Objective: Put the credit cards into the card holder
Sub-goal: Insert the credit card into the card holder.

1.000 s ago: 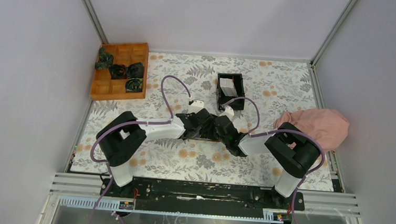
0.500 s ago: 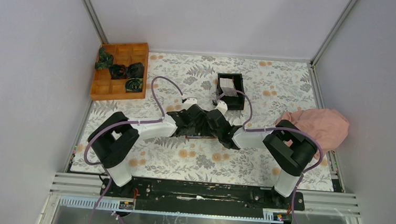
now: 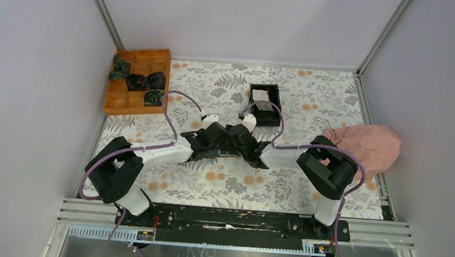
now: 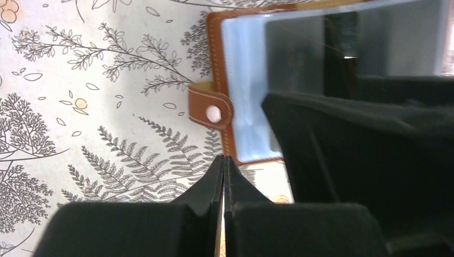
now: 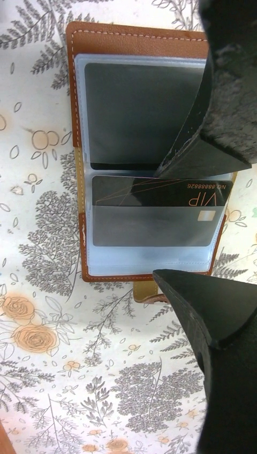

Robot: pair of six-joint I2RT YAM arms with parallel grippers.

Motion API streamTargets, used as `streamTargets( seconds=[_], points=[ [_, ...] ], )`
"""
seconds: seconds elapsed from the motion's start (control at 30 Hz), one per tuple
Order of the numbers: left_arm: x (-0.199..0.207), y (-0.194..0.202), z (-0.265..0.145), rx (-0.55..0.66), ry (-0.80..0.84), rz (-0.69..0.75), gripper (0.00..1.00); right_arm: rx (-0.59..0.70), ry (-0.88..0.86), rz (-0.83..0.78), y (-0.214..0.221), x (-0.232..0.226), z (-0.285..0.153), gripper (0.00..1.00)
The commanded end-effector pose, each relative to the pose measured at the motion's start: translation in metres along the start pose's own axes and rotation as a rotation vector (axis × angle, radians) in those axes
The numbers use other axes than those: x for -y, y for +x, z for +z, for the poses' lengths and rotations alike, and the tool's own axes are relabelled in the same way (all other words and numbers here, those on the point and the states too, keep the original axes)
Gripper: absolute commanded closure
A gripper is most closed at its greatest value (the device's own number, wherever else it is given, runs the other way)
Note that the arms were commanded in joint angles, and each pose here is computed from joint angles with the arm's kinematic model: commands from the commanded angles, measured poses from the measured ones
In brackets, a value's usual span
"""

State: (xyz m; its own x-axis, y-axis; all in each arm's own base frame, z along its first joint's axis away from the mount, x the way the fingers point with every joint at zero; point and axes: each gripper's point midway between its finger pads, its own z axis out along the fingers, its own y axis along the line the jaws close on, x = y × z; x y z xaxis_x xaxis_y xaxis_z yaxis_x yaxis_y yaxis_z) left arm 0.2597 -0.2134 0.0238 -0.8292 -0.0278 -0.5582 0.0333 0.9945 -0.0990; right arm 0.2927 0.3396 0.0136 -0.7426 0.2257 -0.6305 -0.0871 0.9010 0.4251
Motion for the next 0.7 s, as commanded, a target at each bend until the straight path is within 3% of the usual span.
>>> streamTargets(
  seconds=[0.0,0.3,0.67],
  points=[
    [0.008,0.021,-0.013,-0.007,-0.001,0.065,0.98,-0.248,0.291,-0.142,0.081,0.09,0.001,0.32],
    [0.005,0.039,0.002,-0.061,-0.018,0.072,1.0,-0.252,0.304,-0.164,0.081,0.093,-0.001,0.31],
    [-0.017,0.039,0.003,-0.033,-0.12,0.063,1.0,-0.253,0.312,-0.172,0.081,0.096,-0.003,0.31]
  ],
)
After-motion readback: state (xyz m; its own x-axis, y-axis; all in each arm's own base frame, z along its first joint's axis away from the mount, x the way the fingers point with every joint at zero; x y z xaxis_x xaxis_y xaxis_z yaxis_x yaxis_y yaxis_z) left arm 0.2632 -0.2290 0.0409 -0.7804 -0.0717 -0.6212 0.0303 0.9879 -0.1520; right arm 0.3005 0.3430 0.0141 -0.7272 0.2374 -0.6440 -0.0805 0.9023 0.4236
